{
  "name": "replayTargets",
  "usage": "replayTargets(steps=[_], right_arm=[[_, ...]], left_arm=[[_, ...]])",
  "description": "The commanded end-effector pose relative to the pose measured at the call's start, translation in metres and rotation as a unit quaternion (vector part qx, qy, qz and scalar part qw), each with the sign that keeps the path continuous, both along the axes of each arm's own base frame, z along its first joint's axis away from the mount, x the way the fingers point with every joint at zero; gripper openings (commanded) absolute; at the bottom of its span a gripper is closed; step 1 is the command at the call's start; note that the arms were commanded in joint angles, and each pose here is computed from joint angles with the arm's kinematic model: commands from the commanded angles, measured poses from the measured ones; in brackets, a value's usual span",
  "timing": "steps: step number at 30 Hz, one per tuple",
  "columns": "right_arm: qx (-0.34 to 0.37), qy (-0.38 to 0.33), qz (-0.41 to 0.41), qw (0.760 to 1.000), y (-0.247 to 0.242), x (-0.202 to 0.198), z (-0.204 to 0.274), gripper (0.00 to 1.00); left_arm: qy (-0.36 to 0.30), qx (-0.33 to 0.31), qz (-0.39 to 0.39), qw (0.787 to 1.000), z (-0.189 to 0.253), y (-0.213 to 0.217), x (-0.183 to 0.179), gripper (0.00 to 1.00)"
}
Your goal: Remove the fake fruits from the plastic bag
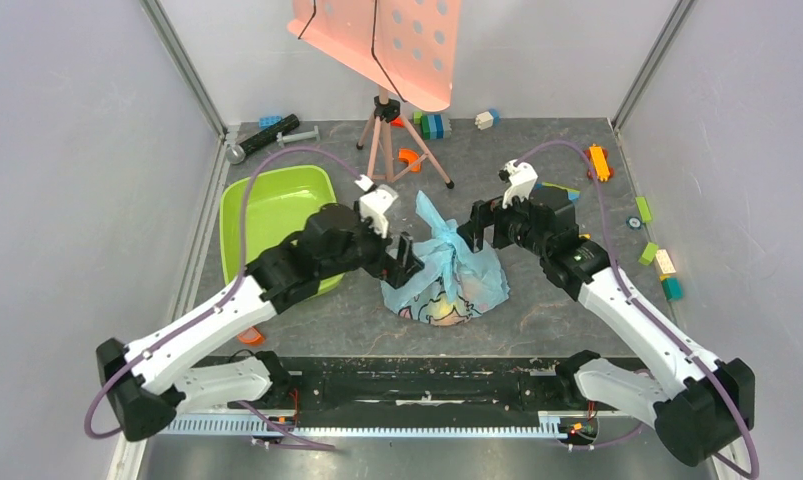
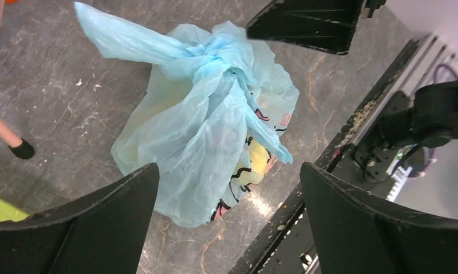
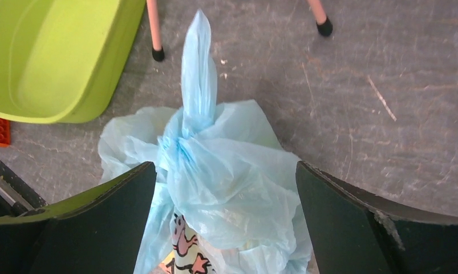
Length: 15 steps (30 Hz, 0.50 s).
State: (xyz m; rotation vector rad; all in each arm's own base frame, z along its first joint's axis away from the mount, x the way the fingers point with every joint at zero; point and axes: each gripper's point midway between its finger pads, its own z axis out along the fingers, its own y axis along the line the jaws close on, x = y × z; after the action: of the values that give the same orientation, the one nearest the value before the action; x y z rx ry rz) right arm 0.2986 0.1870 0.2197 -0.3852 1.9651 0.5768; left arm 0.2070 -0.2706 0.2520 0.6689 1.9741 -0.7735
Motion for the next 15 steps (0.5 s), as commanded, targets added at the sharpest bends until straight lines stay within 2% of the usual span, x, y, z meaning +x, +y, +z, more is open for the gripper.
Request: replayTargets(steps=[1,6,15], right_arm=[[0.005,0.021,0.021,1.000,0.007,-0.003,-0.014,0.95],[-0.007,0.030,0.054,0.998,0.013,-0.005,-0.030,0.93],[-0.003,0.037,0.098,0.994,0.026,-0.007,-0.049,0.83]], left_arm=[[-0.077,0.040,-0.005,0.996,0.011,-0.023,0.011,1.00],[-0.103,0.088,0.004,0.991,-0.007,-0.038,0.019,1.00],[-0.127,0.112,0.005,0.986,-0.020,-0.053,0.034,1.00]])
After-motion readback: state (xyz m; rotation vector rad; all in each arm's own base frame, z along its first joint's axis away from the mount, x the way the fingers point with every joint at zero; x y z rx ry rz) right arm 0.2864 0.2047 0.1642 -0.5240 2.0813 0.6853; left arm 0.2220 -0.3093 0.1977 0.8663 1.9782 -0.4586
